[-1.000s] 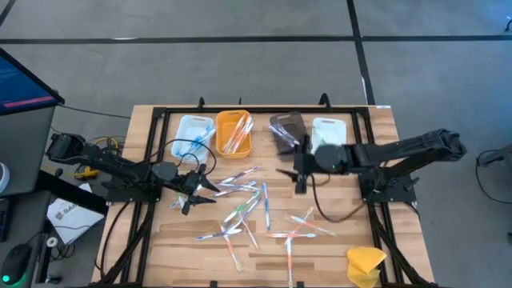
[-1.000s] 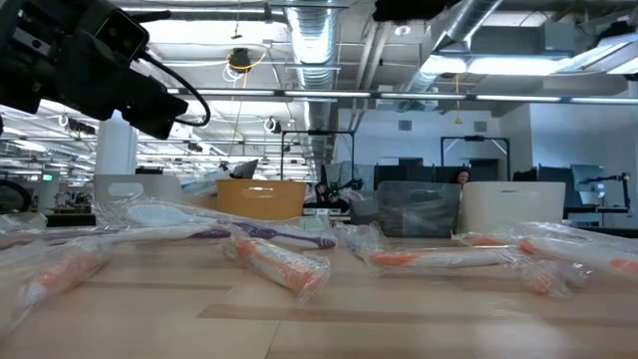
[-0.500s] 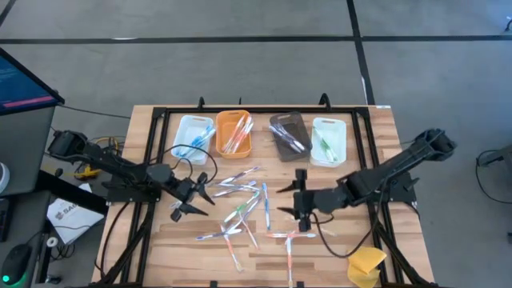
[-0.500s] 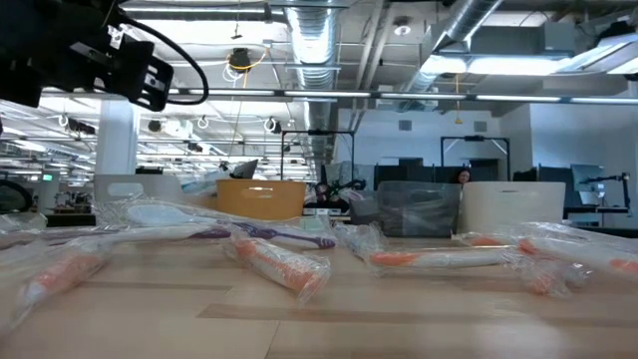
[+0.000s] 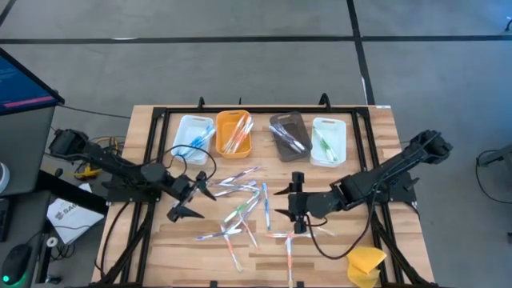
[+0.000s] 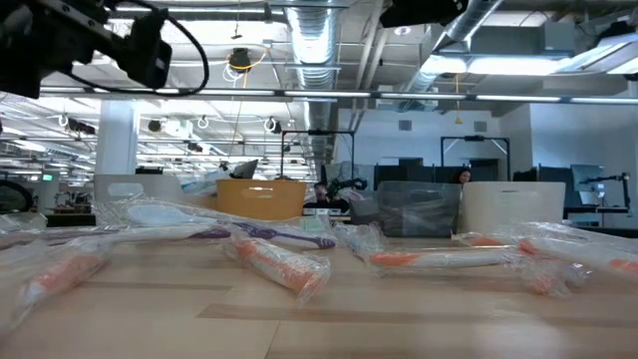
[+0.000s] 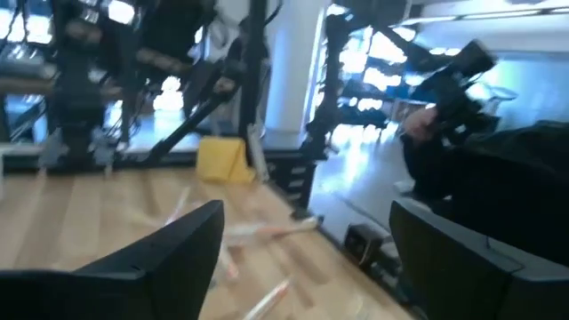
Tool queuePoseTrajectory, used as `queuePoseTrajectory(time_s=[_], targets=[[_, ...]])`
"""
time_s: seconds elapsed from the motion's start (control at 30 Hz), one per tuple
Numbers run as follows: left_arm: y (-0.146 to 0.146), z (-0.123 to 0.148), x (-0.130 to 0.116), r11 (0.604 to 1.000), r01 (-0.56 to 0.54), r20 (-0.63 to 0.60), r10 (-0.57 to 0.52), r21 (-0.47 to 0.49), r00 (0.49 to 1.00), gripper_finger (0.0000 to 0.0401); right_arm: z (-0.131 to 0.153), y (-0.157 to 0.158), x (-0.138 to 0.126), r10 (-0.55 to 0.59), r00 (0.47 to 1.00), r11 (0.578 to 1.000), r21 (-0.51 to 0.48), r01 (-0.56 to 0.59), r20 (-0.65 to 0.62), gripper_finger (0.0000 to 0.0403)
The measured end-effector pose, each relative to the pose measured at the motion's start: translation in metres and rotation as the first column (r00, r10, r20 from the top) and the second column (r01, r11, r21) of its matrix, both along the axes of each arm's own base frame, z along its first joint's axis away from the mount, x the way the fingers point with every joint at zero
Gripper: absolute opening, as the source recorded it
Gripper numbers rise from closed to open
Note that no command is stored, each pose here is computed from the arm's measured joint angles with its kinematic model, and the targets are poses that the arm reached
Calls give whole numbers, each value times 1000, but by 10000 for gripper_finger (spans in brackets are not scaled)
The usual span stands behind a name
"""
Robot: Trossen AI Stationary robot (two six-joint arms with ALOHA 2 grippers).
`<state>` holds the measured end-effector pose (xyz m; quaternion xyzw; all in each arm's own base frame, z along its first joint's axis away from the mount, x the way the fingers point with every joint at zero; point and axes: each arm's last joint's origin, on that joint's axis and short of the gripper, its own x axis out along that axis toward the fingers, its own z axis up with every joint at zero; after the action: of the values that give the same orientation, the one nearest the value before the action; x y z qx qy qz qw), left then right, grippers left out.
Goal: Pick & Place Toothbrushes
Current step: Put the green toothbrush into right white the bin
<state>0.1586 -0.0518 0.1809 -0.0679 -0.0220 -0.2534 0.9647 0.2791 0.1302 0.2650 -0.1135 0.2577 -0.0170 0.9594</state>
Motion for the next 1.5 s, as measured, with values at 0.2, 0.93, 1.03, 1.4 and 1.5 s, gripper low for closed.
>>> queuePoseTrajectory(time_s=[0.2,0.93,1.03,1.4,1.5], targets=[[-10,2,-4,999,36,21,-36,-3,999,328,0,0,0,-4,1000,1000,7,4,0,223],[-65,9,46,985,-17,-49,25,169,998,301,-8,2,-4,-24,999,994,101,28,-37,223],[-61,3,47,973,-105,-97,128,207,987,301,-8,2,-4,-61,998,983,170,66,-31,223],[-57,8,43,974,-150,-136,173,167,975,301,-38,4,35,-35,999,976,214,30,20,223],[-52,15,37,973,-187,-171,208,133,963,301,-59,4,51,0,1000,991,134,1,-4,223]])
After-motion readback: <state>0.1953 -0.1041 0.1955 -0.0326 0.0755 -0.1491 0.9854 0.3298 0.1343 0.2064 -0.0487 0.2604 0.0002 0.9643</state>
